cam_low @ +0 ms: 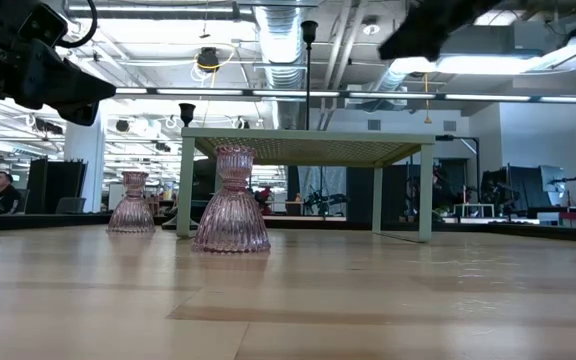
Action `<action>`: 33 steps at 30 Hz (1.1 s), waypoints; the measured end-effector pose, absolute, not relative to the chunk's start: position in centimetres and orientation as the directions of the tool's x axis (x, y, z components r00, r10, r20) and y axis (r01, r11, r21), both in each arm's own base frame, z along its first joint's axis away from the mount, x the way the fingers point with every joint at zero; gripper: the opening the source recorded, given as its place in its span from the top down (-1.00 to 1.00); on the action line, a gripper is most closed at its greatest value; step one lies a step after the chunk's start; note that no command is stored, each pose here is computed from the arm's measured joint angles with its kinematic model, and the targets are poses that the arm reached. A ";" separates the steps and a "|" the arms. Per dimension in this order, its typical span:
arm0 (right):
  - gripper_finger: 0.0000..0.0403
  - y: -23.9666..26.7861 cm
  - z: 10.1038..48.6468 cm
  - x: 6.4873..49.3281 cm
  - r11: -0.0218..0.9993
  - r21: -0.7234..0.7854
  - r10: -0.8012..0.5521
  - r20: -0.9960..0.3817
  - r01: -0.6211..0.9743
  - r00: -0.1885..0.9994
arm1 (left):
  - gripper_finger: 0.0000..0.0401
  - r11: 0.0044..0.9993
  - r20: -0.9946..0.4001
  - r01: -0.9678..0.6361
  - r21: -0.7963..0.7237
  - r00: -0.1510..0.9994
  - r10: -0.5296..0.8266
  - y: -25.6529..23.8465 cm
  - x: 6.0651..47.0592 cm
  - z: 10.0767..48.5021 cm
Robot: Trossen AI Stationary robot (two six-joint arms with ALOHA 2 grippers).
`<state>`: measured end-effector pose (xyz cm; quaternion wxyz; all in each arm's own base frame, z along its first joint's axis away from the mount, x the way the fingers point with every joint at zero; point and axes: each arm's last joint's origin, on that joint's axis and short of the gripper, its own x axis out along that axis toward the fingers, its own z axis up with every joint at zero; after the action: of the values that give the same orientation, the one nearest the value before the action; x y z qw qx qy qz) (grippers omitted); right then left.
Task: Pick & Place candle stick holders
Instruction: Put the bottom pink glass candle holder on the shelf
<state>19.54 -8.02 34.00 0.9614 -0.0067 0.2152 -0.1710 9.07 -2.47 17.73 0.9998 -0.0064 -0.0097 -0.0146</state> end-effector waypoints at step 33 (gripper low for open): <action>0.71 0.3 32.4 17.5 0.992 0.112 0.027 -0.650 0.061 0.759 | 0.96 0.998 0.021 0.030 -0.050 0.999 -0.029 -2.5 9.1 17.7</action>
<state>17.55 0.27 32.38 0.9358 0.0634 0.3467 -0.0090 9.07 -2.47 17.75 0.9995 -0.0253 -0.0100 -0.0149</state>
